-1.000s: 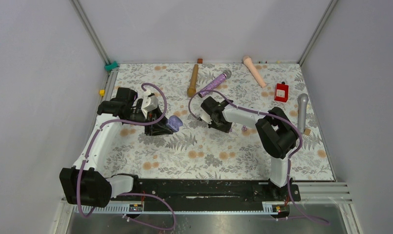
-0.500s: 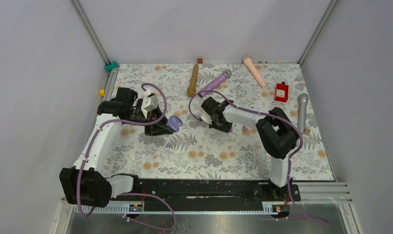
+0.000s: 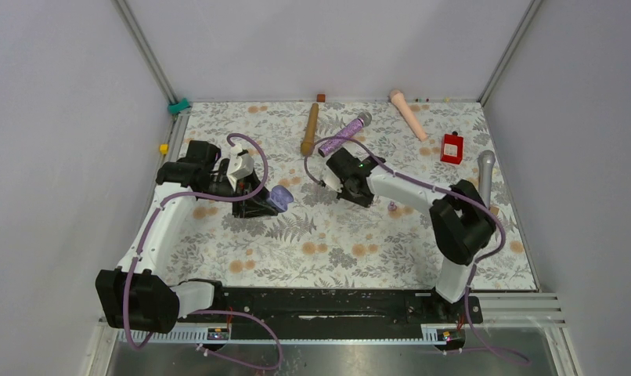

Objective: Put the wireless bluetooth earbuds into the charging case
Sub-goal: Pick up the earbud from the center of the board.

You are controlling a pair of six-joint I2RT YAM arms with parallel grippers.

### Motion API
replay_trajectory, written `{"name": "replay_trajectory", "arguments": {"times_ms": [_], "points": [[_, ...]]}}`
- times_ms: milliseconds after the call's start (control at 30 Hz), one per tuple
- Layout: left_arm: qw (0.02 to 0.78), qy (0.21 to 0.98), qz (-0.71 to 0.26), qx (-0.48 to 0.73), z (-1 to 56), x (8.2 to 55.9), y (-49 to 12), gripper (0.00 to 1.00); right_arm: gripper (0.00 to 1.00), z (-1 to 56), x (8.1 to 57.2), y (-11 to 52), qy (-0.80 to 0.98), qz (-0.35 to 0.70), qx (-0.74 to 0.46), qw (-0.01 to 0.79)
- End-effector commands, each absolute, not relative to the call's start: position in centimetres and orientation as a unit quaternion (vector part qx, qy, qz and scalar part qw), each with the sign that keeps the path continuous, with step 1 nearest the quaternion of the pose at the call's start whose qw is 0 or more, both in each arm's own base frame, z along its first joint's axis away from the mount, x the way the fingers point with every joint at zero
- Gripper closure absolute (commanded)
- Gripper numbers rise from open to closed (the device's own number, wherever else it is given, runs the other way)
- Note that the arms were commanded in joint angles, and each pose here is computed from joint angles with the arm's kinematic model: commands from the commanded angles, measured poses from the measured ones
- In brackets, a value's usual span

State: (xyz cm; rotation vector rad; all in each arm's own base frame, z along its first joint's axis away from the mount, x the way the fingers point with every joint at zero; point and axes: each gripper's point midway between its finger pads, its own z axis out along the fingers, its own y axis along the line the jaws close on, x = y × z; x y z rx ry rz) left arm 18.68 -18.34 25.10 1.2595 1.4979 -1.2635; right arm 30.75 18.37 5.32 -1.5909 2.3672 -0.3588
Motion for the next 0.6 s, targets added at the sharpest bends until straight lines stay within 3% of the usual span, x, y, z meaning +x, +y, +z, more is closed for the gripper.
{"name": "replay_trajectory", "arguments": {"times_ms": [0,300,567], "points": [[0.420,0.559,-0.509,0.502,26.7,18.6,-18.6,0.98,0.95,13.4,31.9,19.3,0.815,-0.111,-0.520,0.231],[0.422,0.556,-0.509,0.503,26.7,18.4,-18.6,0.98,0.96,25.2,29.8,21.0,0.802,-0.007,-0.465,0.375],[0.422,0.557,-0.507,0.504,26.5,18.6,-18.6,0.99,0.96,31.5,25.6,23.4,0.757,0.137,-0.462,0.441]]}}
